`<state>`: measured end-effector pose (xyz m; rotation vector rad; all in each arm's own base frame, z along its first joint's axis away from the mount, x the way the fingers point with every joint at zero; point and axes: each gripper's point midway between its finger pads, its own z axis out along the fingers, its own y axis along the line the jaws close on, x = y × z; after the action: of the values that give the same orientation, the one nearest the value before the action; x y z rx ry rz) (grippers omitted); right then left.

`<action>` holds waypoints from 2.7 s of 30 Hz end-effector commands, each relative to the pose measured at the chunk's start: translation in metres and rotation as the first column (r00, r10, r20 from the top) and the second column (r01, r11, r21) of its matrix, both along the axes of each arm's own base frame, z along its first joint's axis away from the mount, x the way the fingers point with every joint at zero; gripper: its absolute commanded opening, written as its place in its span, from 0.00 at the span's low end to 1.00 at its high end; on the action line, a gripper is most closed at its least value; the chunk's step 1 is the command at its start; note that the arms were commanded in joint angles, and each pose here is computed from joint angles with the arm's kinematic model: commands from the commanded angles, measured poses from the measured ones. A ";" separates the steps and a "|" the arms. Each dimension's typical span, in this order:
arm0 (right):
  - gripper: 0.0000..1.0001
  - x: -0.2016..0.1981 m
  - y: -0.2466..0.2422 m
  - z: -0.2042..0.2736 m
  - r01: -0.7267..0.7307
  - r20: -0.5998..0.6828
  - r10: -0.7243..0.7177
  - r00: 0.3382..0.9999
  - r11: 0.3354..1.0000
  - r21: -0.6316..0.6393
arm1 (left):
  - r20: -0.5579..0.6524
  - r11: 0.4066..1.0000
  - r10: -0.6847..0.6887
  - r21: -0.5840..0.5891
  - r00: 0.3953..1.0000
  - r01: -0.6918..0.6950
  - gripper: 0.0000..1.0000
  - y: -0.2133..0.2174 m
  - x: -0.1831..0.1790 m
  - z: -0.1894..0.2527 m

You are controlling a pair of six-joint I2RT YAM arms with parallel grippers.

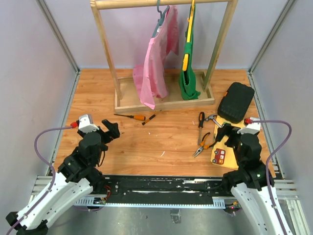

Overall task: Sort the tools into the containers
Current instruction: Move the storage box to the center of the board.

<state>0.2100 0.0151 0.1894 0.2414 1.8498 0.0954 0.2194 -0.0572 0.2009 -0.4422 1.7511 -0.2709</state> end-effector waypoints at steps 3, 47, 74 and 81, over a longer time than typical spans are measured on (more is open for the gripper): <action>0.99 0.010 -0.009 -0.004 0.028 -0.100 -0.029 0.995 1.000 -0.006 | -0.063 0.998 -0.048 0.035 0.997 0.050 0.99 -0.001 0.012 0.010; 0.99 0.158 -0.136 -0.037 0.460 -0.409 -0.379 0.830 0.880 0.119 | -0.109 0.994 -0.078 0.073 0.991 0.086 0.99 0.011 0.037 0.027; 0.99 0.328 -0.224 -0.051 0.541 -0.280 -0.534 0.798 0.839 -0.060 | -0.154 0.985 -0.151 0.061 0.977 0.161 0.99 -0.005 0.044 0.012; 0.99 0.355 -0.231 -0.058 0.535 -0.230 -0.536 0.812 0.842 -0.070 | -0.167 0.983 -0.159 0.063 0.973 0.171 0.99 -0.007 0.045 0.009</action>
<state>0.5429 -0.2061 0.1155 0.8307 2.0359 -0.3009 0.2606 -0.0623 0.2030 -0.2857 1.9801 -0.2755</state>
